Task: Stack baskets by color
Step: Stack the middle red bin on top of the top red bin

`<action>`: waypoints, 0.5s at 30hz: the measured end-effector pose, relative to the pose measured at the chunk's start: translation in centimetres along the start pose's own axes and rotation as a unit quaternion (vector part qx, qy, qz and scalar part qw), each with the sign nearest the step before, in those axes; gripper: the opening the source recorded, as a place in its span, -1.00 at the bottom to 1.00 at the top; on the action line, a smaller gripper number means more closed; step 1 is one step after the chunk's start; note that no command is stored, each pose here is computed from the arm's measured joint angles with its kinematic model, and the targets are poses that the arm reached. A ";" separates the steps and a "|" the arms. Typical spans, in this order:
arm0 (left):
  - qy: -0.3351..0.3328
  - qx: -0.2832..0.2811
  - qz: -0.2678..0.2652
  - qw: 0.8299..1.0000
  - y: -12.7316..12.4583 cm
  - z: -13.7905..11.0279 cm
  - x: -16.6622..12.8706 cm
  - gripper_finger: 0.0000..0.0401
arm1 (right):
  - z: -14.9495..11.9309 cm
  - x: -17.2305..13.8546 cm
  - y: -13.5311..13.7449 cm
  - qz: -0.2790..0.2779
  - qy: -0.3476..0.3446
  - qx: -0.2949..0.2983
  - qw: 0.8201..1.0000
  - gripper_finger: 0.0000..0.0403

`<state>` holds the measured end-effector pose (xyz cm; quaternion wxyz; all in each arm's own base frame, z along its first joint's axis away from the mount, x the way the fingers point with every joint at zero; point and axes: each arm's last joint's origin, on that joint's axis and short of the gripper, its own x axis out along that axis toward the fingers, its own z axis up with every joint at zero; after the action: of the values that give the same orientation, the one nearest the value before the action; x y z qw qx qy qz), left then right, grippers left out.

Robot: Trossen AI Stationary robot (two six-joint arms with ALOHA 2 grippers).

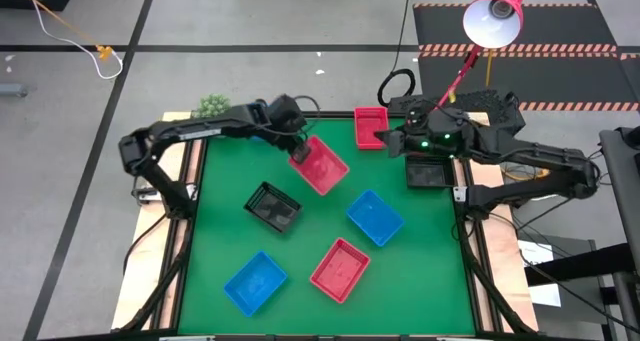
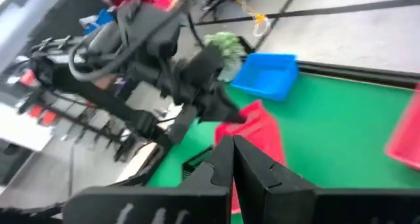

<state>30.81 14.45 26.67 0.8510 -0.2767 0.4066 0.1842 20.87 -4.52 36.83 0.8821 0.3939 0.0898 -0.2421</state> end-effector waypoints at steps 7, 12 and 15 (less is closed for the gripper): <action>-0.028 0.073 0.033 0.996 -1.7 2.3 -4.9 -0.96 | -1.4 4.8 2.8 -0.007 0.031 -0.043 0.999 -0.89; -0.062 0.091 0.048 0.993 -2.7 3.6 -6.8 -0.96 | -1.0 6.9 4.6 -0.051 0.091 -0.107 0.989 -0.67; -0.072 0.092 0.046 0.992 -3.0 4.0 -7.4 -0.96 | -0.7 7.9 4.6 -0.072 0.098 -0.185 0.975 -0.52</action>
<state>30.37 13.97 35.58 0.8907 -0.1639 0.3716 0.2041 30.01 -4.20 36.63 0.9069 0.2383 0.2475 -0.2439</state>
